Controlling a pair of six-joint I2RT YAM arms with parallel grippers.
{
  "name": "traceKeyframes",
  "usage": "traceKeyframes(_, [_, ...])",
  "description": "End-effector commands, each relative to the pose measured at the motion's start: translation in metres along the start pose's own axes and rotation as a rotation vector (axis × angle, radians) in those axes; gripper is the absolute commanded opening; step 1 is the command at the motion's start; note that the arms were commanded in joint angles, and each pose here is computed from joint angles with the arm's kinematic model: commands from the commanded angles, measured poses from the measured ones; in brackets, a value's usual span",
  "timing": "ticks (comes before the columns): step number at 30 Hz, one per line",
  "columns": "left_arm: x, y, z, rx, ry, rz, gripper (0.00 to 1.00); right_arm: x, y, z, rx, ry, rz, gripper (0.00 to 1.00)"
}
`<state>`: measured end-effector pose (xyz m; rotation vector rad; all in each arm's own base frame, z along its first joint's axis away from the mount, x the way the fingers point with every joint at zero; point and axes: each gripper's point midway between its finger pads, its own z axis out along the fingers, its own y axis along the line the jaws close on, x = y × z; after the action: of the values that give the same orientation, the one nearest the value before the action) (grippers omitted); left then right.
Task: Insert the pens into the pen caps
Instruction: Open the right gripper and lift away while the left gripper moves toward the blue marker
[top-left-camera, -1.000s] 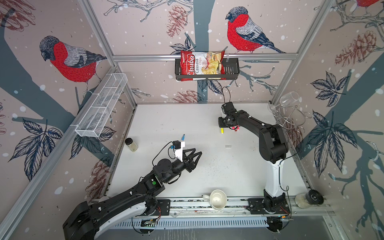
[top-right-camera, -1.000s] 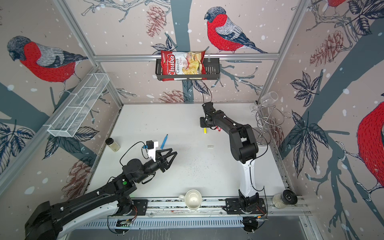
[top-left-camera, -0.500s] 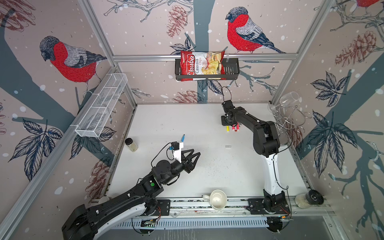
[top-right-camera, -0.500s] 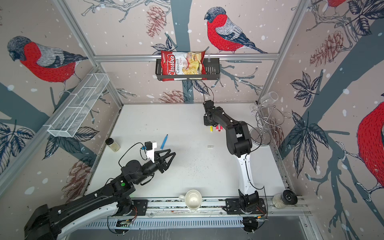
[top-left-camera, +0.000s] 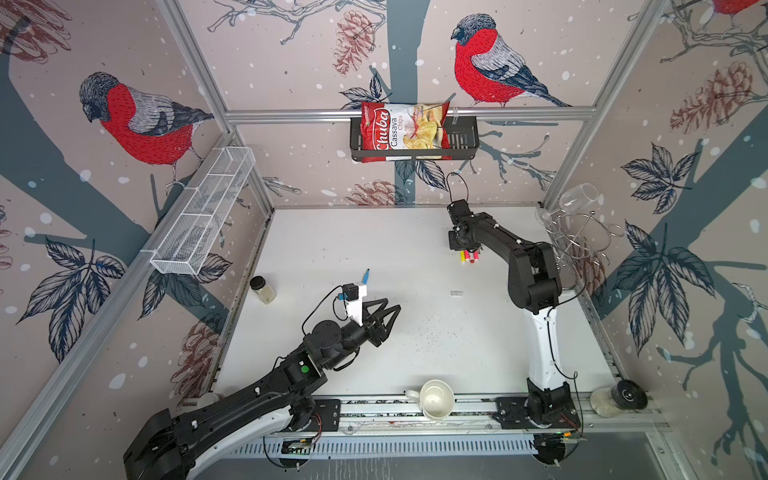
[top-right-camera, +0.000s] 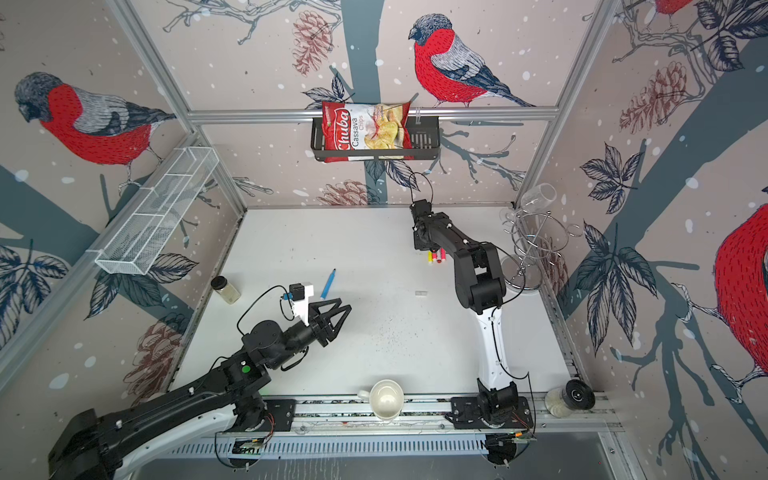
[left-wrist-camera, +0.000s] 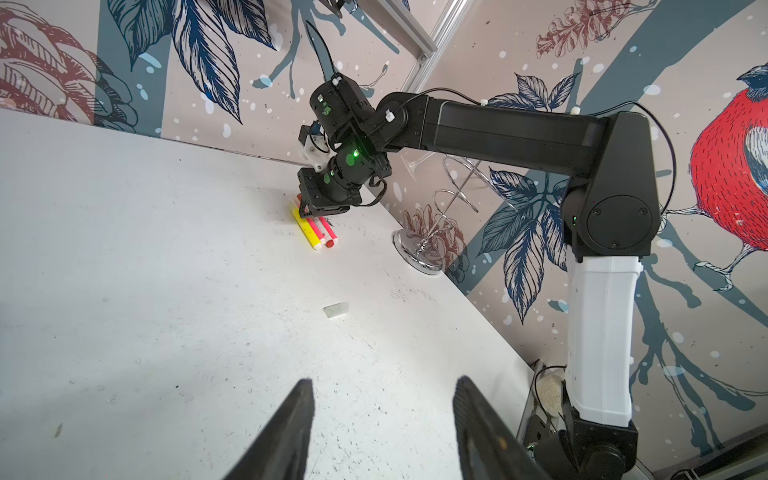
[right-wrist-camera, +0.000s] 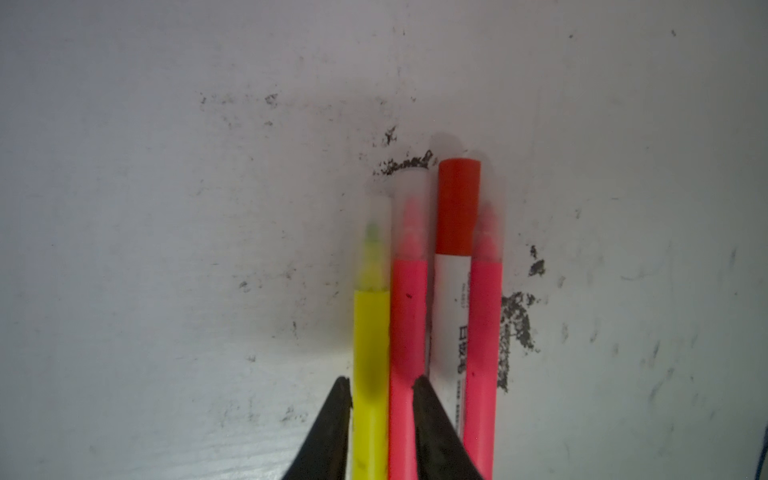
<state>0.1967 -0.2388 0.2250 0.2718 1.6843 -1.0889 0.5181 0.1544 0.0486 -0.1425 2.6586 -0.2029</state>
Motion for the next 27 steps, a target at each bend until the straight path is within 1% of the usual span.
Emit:
traceKeyframes(1, [-0.007, -0.006, -0.001, 0.025, -0.022, 0.009, 0.55, -0.007, -0.008, -0.011, 0.036, -0.024, 0.02, 0.3])
traceKeyframes(7, [-0.01, -0.006, -0.003, 0.021, -0.035, 0.012, 0.55, -0.01, -0.002, -0.021, 0.012, -0.05, 0.016, 0.3])
traceKeyframes(11, [-0.01, -0.004, -0.005, 0.01, -0.035, 0.012, 0.55, -0.011, 0.016, -0.029, -0.088, -0.07, -0.003, 0.3])
traceKeyframes(15, [-0.011, -0.002, -0.005, -0.01, -0.03, 0.012, 0.55, -0.005, 0.029, -0.031, -0.158, -0.052, -0.005, 0.3])
traceKeyframes(17, [-0.011, 0.003, -0.004, -0.045, -0.022, 0.014, 0.55, -0.001, 0.035, -0.035, -0.19, -0.058, -0.005, 0.3])
traceKeyframes(20, [-0.014, 0.017, -0.004, -0.142, -0.011, 0.021, 0.54, 0.003, 0.042, -0.047, -0.243, -0.084, -0.008, 0.3])
traceKeyframes(22, [-0.015, 0.03, -0.005, -0.224, -0.004, 0.022, 0.55, 0.005, 0.044, -0.059, -0.272, -0.106, -0.002, 0.31])
traceKeyframes(27, [-0.018, 0.051, -0.005, -0.346, 0.024, 0.022, 0.56, 0.013, 0.053, -0.087, -0.361, -0.15, -0.012, 0.32])
